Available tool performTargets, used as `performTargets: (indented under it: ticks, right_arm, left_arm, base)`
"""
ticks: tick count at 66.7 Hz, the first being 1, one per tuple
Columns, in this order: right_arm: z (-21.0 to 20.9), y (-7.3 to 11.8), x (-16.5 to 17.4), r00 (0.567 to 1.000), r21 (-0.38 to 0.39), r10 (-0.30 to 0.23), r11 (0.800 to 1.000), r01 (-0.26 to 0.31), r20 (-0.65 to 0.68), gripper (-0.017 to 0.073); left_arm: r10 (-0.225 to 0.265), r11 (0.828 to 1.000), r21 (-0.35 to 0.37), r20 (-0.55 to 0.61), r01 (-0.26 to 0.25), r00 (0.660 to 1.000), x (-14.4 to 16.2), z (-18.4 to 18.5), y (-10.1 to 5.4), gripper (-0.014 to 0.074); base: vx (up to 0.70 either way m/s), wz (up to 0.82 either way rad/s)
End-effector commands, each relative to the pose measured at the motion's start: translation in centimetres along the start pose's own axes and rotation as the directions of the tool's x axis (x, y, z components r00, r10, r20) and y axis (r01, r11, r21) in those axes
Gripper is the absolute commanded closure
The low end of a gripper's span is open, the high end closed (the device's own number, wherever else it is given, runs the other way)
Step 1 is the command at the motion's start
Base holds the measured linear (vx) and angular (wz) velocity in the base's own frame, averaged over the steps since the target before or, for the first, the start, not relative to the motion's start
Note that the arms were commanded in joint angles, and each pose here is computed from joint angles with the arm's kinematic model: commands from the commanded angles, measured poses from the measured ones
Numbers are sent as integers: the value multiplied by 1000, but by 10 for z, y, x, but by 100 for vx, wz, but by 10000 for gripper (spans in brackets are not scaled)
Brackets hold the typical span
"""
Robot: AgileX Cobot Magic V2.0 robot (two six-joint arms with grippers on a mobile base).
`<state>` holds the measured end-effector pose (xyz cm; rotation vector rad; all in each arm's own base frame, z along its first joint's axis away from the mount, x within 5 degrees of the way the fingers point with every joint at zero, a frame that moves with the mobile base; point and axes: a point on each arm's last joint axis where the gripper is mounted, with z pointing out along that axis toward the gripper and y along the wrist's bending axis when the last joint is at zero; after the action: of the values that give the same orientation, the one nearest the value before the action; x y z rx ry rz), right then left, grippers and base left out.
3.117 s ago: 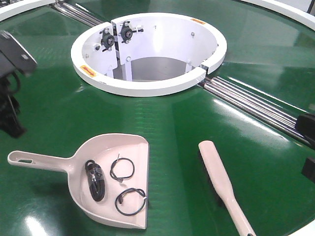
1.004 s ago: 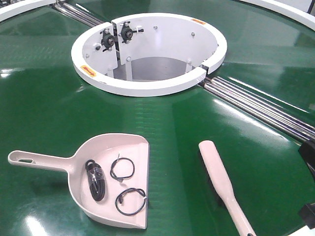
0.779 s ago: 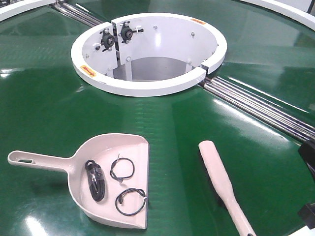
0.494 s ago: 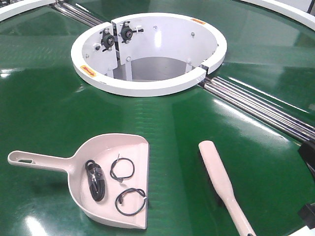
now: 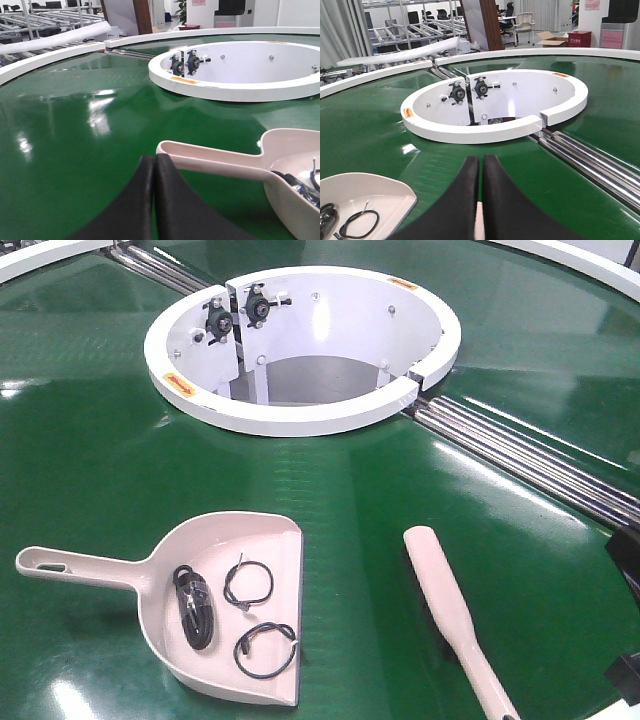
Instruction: Clean and inspect green conveyor with broom and dustpan
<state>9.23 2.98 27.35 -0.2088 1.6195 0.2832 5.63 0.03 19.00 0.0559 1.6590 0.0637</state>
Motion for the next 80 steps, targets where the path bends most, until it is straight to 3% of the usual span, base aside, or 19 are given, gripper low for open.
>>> performTargets:
  ticks: [1,6,16,29,35,53,80]
  right_arm:
    - [0,0,-15,994,4,-36,999,36,104,564]
    - [0,-1,-14,994,22,-49,999,47,98,564]
    - [-1,-13,-15,994,136,-48,990,34,98,564]
    - [-16,-26,-2,990,300,-66,954,27,123,564]
    - [-26,-26,15,985,338,-80,941,24,152,564]
    - [-40,-24,69,981,345,-89,938,23,175,564]
    - [-40,-23,71,986,341,-79,940,24,150,564]
  left_arm:
    - [-18,1000,-3,65,18,998,0,0,0,617]
    - [-18,1000,-3,65,18,998,0,0,0,617]
    - [-18,1000,-3,65,18,998,0,0,0,617]
    - [-18,1000,-3,65,18,998,0,0,0,617]
    - [-18,1000,-3,65,18,998,0,0,0,617]
    - [-18,1000,-3,65,18,998,0,0,0,617]
    - [-18,1000,-3,63,18,998,1,0,0,617]
  base:
    - [0,0]
    - [0,0]
    - [0,0]
    - [0,0]
    - [0,0]
    - [0,0]
    - [0,0]
